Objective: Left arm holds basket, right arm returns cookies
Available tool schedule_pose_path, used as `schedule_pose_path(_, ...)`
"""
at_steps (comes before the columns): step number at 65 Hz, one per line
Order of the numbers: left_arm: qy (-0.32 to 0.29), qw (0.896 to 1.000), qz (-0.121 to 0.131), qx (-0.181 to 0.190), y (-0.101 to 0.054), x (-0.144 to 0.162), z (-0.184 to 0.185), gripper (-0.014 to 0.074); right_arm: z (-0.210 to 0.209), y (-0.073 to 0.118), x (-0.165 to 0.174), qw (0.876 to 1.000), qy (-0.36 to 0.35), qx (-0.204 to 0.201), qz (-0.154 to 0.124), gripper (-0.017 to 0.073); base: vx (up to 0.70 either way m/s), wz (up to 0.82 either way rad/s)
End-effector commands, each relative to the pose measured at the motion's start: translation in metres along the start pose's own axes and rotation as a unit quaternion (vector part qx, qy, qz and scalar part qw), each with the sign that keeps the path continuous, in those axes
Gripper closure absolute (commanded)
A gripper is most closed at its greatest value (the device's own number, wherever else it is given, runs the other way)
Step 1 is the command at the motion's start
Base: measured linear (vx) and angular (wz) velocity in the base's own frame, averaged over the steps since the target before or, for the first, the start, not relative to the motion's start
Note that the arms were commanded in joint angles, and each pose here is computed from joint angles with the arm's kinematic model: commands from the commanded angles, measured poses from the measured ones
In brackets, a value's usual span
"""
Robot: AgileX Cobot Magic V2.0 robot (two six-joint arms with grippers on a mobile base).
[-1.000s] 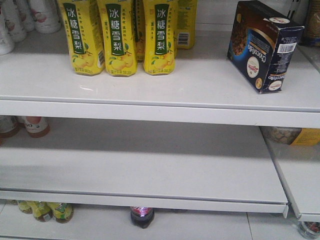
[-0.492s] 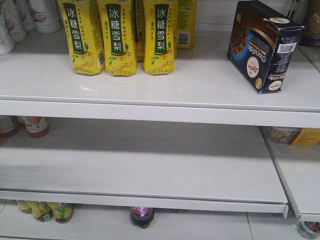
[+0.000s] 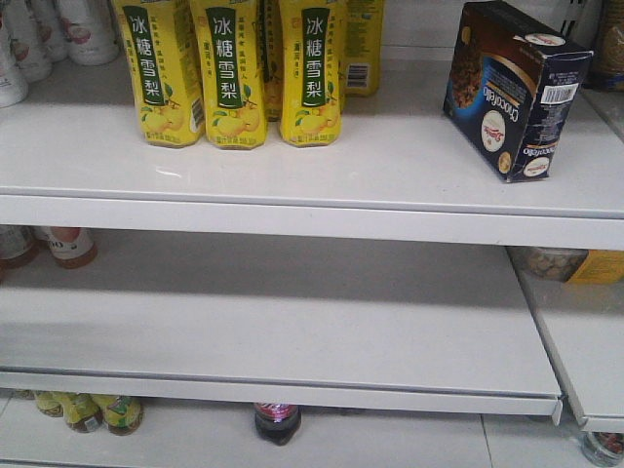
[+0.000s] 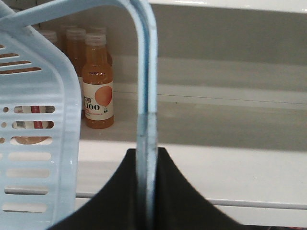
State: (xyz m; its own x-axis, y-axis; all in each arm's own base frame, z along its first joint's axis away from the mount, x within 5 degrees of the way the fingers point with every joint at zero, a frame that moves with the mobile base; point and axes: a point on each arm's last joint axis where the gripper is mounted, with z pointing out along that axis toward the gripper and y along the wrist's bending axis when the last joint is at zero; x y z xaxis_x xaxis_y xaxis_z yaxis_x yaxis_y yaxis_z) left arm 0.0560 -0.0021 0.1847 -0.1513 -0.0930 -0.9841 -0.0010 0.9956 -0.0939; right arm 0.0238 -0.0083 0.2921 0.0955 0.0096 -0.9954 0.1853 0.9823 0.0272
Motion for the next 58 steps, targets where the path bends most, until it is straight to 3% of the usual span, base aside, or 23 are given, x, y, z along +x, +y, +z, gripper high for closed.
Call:
schedule_pose_path(1, -0.074, 0.997, 0.015, -0.001, 0.0, -0.018, -0.004, 0.0596, 0.007, 0.002, 0.007, 0.999, -0.05, 0.002, -0.011, 0.0565, 0.0, 0.0)
schedule_pose_path(10, -0.074, 0.997, 0.015, -0.001, 0.0, -0.018, -0.004, 0.0596, 0.017, 0.003, 0.041, 0.999, -0.049, -0.01, -0.012, 0.0565, 0.0, 0.0)
schedule_pose_path(25, -0.074, 0.997, 0.015, -0.001, 0.0, -0.018, -0.004, 0.0596, 0.023, 0.003, 0.09, 0.999, -0.022, -0.017, 0.035, 0.0565, 0.0, 0.0)
schedule_pose_path(36, -0.074, 0.997, 0.015, -0.001, 0.0, -0.018, -0.004, 0.0596, 0.023, 0.002, 0.097, 1.0, 0.02, -0.012, -0.004, 0.0565, 0.0, 0.0)
schedule_pose_path(58, -0.074, 0.997, 0.015, -0.001, 0.0, -0.018, -0.004, 0.0596, 0.023, 0.002, 0.1, 0.999, 0.038, -0.01, 0.0, 0.0565, 0.0, 0.0)
